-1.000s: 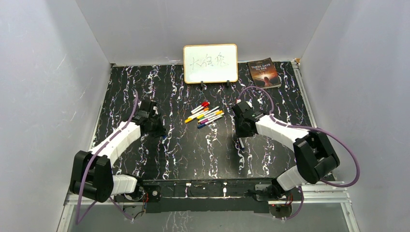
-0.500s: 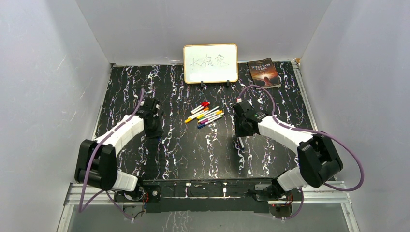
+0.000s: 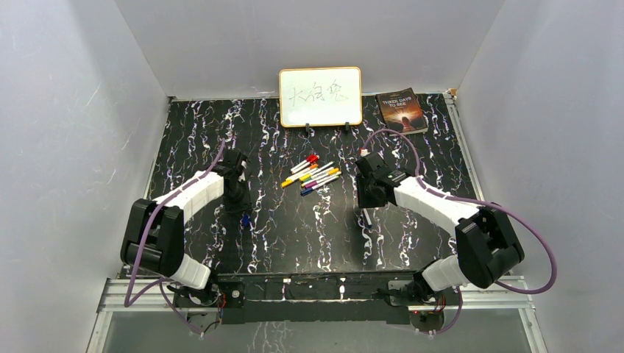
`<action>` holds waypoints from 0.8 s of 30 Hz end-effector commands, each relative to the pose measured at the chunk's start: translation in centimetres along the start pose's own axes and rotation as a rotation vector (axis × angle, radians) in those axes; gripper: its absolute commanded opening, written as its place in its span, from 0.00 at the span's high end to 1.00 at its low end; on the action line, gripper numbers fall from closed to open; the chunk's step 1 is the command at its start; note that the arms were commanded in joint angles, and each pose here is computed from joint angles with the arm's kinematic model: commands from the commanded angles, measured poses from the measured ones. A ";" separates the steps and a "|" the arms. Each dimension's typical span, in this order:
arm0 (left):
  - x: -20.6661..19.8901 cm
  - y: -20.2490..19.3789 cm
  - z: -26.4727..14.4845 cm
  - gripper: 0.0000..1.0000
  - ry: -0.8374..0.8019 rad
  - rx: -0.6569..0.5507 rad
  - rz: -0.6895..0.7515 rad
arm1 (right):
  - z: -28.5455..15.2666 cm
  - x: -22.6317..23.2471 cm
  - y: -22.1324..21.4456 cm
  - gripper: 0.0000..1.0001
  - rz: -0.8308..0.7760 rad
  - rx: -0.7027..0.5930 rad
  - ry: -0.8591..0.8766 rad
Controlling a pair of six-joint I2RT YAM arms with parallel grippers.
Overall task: Open the pen caps
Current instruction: Place the pen cap at the center of the board.
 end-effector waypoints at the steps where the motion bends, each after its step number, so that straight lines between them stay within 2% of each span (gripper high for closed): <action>1: -0.4 0.5 -1.0 0.67 -0.029 -0.014 0.012 | -1.5 1.2 1.9 0.73 0.004 -0.064 0.060; 5: -0.5 0.6 -1.3 0.65 -0.035 -0.018 0.010 | -2.3 1.5 2.2 0.72 0.002 -0.067 0.080; 8: -0.5 1.6 -3.6 0.51 -0.036 -0.078 0.011 | -4.2 2.1 2.2 0.65 0.000 -0.066 0.165; 9: -0.8 1.7 -4.8 0.46 -0.069 -0.113 0.007 | -5.1 2.4 2.0 0.57 0.009 -0.062 0.209; 11: -1.5 1.5 -6.9 0.37 -0.168 -0.177 0.001 | -7.3 3.4 1.5 0.33 0.040 -0.049 0.347; 12: -1.7 1.1 -8.2 0.26 -0.205 -0.209 0.001 | -8.4 4.0 1.1 0.16 0.051 -0.034 0.436; 13: -1.9 0.7 -9.3 0.02 -0.247 -0.236 0.000 | -10.0 4.9 1.1 0.02 0.053 -0.017 0.531; 16: -2.2 -0.8 -12.2 0.02 -0.327 -0.265 -0.028 | -14.0 6.1 2.1 0.02 0.051 -0.013 0.628; 19: -2.3 -1.2 -13.0 0.02 -0.342 -0.268 -0.047 | -14.5 6.9 2.3 0.02 0.047 0.037 0.667; 24: -3.0 -1.1 -14.0 0.02 -0.383 -0.205 -0.098 | -14.3 7.7 2.7 0.02 0.033 0.124 0.653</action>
Point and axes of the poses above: each gripper's point midway between its finger pads, its own z axis out along the fingers, its own x axis along the line the jaws close on, y = z × x, the point moved 7 cm from there along -z, back along the fingers, and after that the axes turned 13 degrees about z, right-handed, at the moved point
